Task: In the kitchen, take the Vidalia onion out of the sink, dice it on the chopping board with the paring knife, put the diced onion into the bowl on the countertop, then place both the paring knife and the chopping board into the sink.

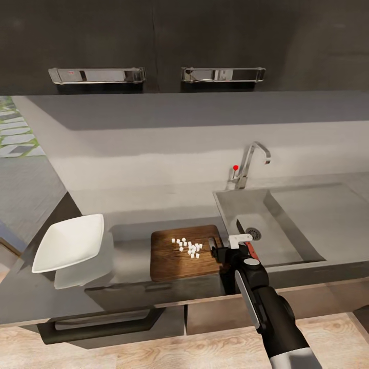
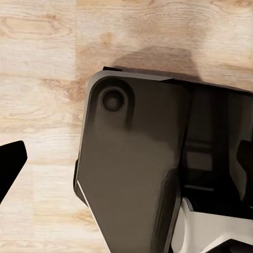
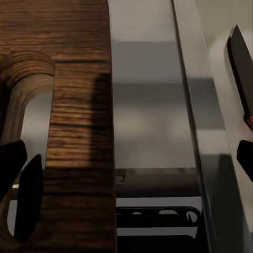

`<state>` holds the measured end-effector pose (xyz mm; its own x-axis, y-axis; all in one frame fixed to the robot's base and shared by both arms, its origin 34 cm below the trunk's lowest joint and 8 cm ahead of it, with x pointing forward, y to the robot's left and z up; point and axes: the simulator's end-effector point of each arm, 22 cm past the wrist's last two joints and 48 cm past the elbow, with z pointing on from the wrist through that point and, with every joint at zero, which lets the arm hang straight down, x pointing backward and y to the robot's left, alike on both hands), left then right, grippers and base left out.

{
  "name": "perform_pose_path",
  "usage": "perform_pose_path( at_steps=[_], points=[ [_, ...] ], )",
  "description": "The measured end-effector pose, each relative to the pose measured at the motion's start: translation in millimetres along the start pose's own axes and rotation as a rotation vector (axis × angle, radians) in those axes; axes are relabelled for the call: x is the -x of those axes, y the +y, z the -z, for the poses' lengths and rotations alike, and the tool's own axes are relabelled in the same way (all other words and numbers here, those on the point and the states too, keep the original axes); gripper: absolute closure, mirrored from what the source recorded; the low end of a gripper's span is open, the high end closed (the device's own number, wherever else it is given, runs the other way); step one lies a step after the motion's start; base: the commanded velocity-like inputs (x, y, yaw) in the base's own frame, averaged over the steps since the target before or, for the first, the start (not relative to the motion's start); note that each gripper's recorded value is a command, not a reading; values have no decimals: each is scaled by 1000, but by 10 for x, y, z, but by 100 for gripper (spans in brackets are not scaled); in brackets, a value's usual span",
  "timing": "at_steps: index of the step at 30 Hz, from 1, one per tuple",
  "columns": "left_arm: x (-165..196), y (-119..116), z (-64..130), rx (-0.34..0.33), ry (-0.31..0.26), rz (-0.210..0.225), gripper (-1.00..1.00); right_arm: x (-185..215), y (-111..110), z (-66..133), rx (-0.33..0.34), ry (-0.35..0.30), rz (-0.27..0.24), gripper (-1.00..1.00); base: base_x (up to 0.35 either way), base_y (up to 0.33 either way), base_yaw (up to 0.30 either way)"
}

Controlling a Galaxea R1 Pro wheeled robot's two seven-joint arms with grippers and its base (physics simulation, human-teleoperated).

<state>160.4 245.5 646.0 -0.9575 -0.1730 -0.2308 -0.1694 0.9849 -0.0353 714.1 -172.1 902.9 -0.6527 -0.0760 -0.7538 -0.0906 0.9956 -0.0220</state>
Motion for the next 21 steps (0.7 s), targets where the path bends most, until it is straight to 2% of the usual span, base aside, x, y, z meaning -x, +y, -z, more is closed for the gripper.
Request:
perform_pose_path(
  at_steps=[21],
  points=[
    [25, -2, -2, -1, -7, 0, -100, 35, 7, 24, 1, -6, 1, 100, 0, 0, 0]
  ],
)
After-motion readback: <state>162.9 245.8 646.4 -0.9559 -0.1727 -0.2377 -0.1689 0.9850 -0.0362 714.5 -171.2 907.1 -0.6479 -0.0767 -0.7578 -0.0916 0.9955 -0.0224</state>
